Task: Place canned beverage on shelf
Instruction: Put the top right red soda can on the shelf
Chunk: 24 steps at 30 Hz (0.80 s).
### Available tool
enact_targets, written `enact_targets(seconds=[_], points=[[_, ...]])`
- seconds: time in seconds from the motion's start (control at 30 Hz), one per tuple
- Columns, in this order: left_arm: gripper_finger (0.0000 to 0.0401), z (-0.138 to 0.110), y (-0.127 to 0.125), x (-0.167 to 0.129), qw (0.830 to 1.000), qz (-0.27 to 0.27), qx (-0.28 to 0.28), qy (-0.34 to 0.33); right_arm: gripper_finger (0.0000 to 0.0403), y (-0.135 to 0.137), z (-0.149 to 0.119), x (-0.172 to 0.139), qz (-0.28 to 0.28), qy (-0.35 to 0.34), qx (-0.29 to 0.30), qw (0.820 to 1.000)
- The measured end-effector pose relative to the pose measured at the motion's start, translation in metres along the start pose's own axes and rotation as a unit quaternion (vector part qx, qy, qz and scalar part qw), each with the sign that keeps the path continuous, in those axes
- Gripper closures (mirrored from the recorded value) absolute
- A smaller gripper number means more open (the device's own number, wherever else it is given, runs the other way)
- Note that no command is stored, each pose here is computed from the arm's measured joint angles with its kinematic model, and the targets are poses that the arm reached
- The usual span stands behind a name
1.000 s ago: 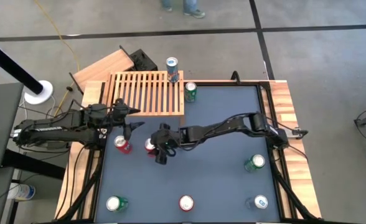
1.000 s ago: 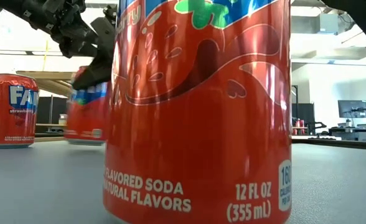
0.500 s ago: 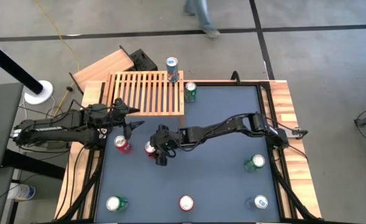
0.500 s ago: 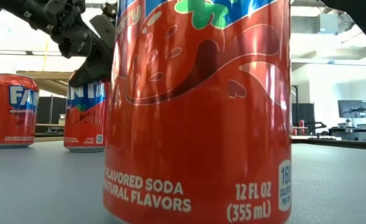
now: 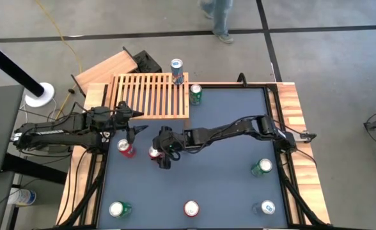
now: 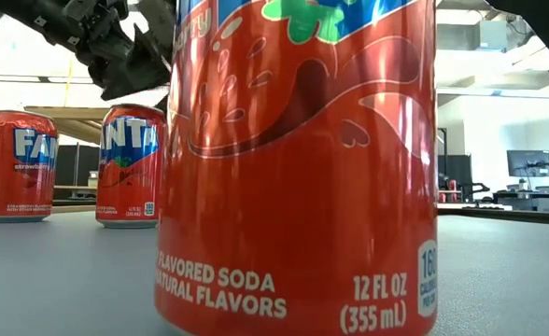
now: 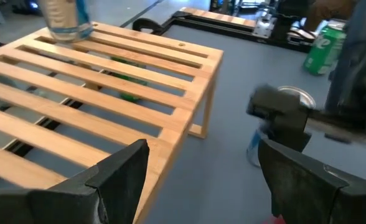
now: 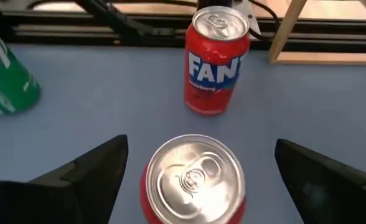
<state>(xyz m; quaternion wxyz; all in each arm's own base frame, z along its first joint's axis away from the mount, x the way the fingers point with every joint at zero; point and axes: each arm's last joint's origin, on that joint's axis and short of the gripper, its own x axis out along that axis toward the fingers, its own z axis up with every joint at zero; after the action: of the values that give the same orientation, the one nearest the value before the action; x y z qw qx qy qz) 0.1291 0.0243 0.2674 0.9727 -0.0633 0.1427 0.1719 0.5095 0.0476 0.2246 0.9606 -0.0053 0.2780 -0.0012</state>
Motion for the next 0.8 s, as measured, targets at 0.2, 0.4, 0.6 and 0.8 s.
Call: enact_targets(seconds=[0.2,0.4,0.6,0.8], points=[[0.0108,0.000,-0.002,0.000,0.999,-0.036,0.005,0.004,0.0009,-0.001,0.022,-0.019,-0.001,0.034,-0.025,0.999],[0.0108,-0.001,-0.005,-0.001,0.995,-0.095,0.006,0.013,0.0015,-0.005,0.049,-0.064,-0.010,0.073,-0.056,0.996],[0.0108,-0.002,-0.011,-0.001,0.982,-0.186,0.005,0.028,0.0023,-0.020,0.076,-0.139,-0.018,0.100,-0.055,0.993],[0.0108,-0.007,-0.017,0.014,0.973,-0.219,0.017,0.066,0.0042,-0.033,0.074,-0.204,-0.028,0.171,-0.036,0.984]])
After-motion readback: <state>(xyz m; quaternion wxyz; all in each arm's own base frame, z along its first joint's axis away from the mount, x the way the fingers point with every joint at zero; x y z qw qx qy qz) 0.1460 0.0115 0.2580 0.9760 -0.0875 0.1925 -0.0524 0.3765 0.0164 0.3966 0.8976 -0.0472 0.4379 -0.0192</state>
